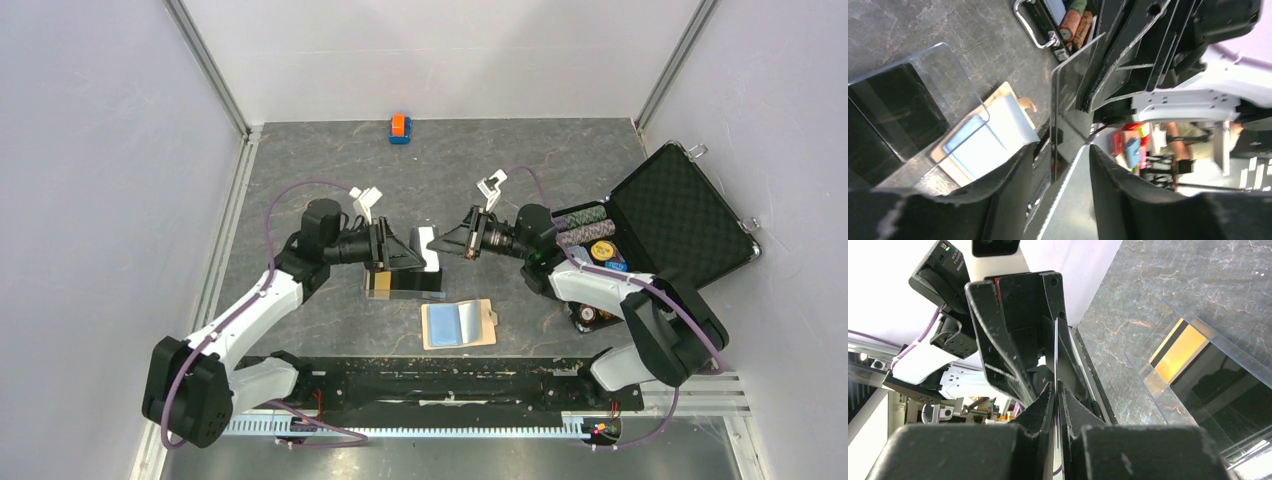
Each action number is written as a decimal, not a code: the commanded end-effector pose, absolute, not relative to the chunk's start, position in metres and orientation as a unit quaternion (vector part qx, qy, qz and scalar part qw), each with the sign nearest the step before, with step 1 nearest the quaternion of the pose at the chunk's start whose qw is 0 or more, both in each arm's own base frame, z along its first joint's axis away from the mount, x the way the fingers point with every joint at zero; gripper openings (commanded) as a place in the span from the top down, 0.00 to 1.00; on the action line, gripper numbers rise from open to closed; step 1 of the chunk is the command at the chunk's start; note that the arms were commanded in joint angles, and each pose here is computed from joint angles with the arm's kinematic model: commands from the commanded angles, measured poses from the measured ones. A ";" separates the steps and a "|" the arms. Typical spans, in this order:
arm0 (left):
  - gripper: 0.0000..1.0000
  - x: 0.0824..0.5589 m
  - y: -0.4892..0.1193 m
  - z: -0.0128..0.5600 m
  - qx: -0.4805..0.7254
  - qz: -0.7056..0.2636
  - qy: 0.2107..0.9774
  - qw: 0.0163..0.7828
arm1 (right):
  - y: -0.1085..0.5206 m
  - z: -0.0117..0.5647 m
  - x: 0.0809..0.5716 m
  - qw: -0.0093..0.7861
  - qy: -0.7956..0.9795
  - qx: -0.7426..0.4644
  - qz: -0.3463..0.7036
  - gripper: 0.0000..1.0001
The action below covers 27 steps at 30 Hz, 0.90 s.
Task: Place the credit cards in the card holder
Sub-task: Place the credit card in the storage box.
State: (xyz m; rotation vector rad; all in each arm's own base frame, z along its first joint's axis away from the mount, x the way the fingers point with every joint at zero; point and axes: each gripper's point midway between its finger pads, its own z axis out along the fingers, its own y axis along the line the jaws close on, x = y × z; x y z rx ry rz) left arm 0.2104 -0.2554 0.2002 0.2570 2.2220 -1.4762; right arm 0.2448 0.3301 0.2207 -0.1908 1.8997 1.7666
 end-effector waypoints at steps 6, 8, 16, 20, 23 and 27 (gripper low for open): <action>0.78 0.209 -0.257 0.245 0.101 -0.644 0.727 0.218 | 0.325 0.235 0.240 0.280 0.684 -0.081 0.669 0.92; 0.89 0.209 -0.258 0.249 0.104 -0.654 0.718 0.213 | 0.326 0.234 0.241 0.278 0.686 -0.082 0.668 0.89; 0.80 0.213 -0.261 0.250 0.101 -0.659 0.716 0.207 | 0.328 0.237 0.242 0.278 0.682 -0.088 0.670 0.73; 0.69 0.216 -0.262 0.253 0.103 -0.660 0.715 0.207 | 0.328 0.237 0.241 0.278 0.681 -0.089 0.671 0.68; 0.82 0.217 -0.263 0.253 0.103 -0.661 0.715 0.205 | 0.327 0.239 0.240 0.278 0.679 -0.090 0.673 0.75; 0.98 0.220 -0.262 0.248 0.096 -0.651 0.723 0.211 | 0.326 0.238 0.239 0.281 0.680 -0.089 0.672 0.95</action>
